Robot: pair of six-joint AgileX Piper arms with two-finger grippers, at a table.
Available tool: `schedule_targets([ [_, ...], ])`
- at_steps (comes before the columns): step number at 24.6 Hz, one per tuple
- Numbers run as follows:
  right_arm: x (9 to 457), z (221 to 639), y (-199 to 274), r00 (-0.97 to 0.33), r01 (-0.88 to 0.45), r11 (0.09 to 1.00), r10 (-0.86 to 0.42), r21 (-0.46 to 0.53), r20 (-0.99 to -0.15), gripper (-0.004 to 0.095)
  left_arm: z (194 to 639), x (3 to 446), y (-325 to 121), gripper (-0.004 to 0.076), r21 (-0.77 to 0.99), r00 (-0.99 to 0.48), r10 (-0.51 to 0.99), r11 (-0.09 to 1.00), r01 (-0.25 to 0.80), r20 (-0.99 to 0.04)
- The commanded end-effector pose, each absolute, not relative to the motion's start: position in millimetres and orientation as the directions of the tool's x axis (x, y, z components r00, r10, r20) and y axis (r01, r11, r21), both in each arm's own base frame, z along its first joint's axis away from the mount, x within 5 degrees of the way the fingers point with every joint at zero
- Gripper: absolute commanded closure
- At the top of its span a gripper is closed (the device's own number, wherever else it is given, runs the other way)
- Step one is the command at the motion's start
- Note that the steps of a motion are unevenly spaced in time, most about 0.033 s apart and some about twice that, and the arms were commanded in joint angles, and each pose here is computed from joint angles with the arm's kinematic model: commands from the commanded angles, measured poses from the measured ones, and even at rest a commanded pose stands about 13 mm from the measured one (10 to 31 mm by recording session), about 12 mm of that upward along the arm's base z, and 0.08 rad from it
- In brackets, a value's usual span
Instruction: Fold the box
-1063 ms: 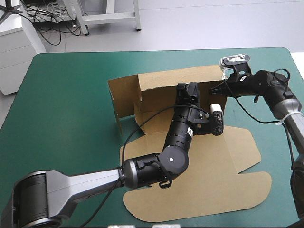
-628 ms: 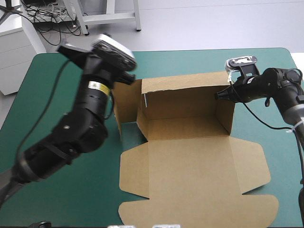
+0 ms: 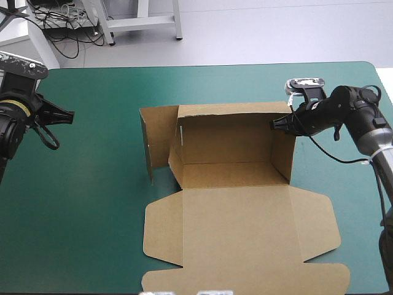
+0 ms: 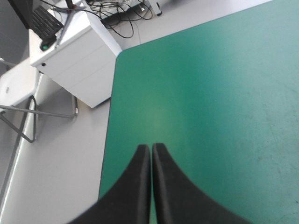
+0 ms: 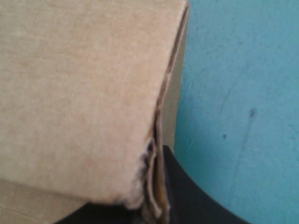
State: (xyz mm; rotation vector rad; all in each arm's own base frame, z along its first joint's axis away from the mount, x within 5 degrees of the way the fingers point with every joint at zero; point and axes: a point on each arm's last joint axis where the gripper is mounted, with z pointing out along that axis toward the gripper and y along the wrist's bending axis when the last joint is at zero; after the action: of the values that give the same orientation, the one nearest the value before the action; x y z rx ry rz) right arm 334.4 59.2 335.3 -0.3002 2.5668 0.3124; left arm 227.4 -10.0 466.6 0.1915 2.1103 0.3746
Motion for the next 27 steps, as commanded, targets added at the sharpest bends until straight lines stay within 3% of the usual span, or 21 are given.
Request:
schedule_targets([
  [1, 349, 335, 75, -0.779, -0.294, 0.943, -0.142, 0.157, -0.611, 0.0905, 479, 222, -4, 0.0728, 0.299, -0.474, 0.260, 0.954, -0.007, -0.841],
  [4, 365, 329, 84, -0.766, -0.276, 0.947, -0.114, 0.163, -0.633, 0.0847, 478, 222, -3, 0.0728, 0.293, -0.490, 0.252, 0.956, -0.008, -0.835],
  [6, 376, 327, 87, -0.773, -0.263, 0.952, -0.109, 0.159, -0.625, 0.0729, 474, 224, -3, 0.0728, 0.307, -0.513, 0.269, 0.952, 0.012, -0.815],
  [8, 385, 345, 88, -0.766, -0.277, 0.949, -0.124, 0.148, -0.631, 0.0542, 469, 227, -3, 0.0728, 0.316, -0.551, 0.277, 0.948, 0.025, -0.787],
  [10, 388, 369, 89, -0.748, -0.284, 0.947, -0.123, 0.147, -0.652, 0.0458, 465, 230, -4, 0.0728, 0.312, -0.574, 0.277, 0.949, 0.038, -0.771],
  [15, 384, 408, 79, -0.717, -0.251, 0.967, -0.152, 0.049, -0.680, 0.0405, 458, 239, -5, 0.0728, 0.306, -0.598, 0.271, 0.951, 0.046, -0.754],
  [19, 373, 427, 68, -0.755, -0.200, 0.979, -0.174, -0.031, -0.633, 0.0406, 451, 246, 4, 0.0728, 0.231, -0.626, 0.193, 0.973, 0.021, -0.756],
  [27, 368, 428, 71, -0.779, -0.185, 0.982, -0.117, 0.047, -0.616, 0.0406, 439, 256, 39, 0.0728, 0.100, -0.670, 0.044, 0.994, -0.045, -0.741],
])
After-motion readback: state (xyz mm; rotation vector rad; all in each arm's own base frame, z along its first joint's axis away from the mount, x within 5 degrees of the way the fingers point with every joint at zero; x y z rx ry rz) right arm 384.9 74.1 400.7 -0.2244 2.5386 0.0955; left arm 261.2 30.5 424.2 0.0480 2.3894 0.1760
